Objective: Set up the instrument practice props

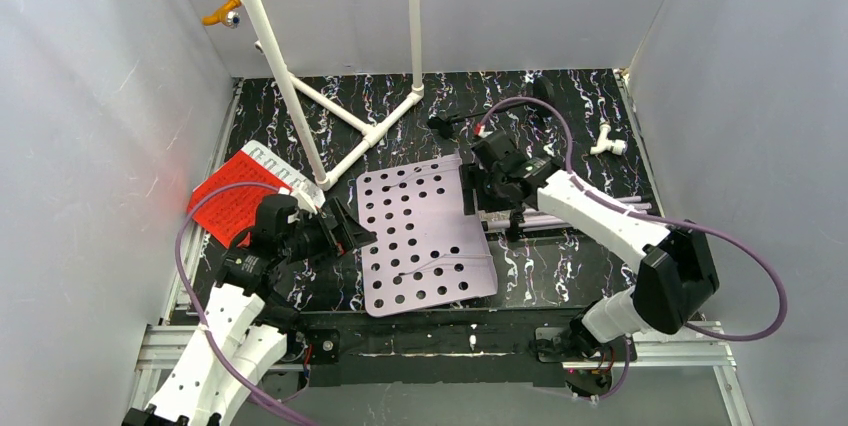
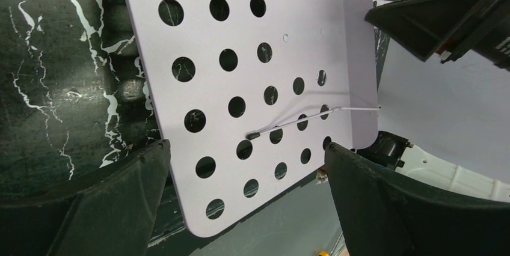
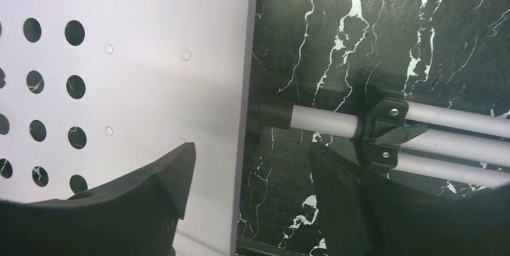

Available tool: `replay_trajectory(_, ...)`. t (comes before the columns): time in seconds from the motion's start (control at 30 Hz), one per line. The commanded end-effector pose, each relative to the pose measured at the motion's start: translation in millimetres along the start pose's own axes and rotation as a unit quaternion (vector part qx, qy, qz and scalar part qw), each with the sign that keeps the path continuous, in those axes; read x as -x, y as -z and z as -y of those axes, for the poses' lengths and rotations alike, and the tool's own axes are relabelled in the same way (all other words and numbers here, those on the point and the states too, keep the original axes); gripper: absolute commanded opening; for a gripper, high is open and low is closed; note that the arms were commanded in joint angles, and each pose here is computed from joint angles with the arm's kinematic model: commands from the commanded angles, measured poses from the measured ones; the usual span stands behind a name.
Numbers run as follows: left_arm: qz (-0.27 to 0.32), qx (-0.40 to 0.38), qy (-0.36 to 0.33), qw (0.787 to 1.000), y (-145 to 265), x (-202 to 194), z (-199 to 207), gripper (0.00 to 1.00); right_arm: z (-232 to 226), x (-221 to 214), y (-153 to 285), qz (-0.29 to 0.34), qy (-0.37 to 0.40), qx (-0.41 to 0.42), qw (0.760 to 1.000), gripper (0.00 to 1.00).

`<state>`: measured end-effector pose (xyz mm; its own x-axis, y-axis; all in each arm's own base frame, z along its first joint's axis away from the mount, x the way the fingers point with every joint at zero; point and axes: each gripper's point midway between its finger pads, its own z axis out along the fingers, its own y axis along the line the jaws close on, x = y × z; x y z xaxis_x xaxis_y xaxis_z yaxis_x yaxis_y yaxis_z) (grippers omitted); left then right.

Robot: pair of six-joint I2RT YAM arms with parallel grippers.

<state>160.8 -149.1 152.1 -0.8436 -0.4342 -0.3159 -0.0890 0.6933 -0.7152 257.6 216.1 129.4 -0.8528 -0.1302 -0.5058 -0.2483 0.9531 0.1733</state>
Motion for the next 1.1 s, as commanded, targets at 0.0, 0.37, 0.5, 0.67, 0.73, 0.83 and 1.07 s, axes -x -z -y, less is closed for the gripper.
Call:
replay_trajectory(0.0,-0.008,-0.022,0.006,1.0,-1.8,1.1,10.0,1.0,1.1,5.5,-4.1,0.015,-0.012,-0.055,0.998,0.72)
replay_trajectory(0.37,-0.012,-0.028,0.008,0.999,-1.0,-2.7,10.0,1.0,9.5,-5.3,-34.0,0.005,-0.013,-0.14,0.99,0.29)
replay_trajectory(0.5,-0.013,-0.028,0.007,1.0,-1.2,-2.8,9.7,1.0,10.4,-11.5,-42.1,-0.011,-0.014,-0.164,0.986,0.19)
replay_trajectory(0.67,-0.013,-0.028,0.002,1.0,-0.5,-2.9,10.0,1.0,6.5,-17.8,-49.9,-0.035,-0.016,-0.165,0.986,0.03)
replay_trajectory(0.73,-0.012,-0.026,-0.003,1.0,0.7,-2.3,9.6,1.0,4.8,-20.1,-51.0,-0.046,-0.023,-0.167,0.985,0.01)
replay_trajectory(0.83,-0.005,-0.018,-0.013,1.0,5.1,-0.6,8.7,1.0,-3.6,-18.3,-44.0,-0.06,-0.025,-0.153,0.986,0.01)
replay_trajectory(1.07,0.054,-0.007,-0.054,0.997,35.5,16.3,20.1,1.0,-10.3,31.7,27.8,0.05,-0.111,-0.089,0.989,0.01)
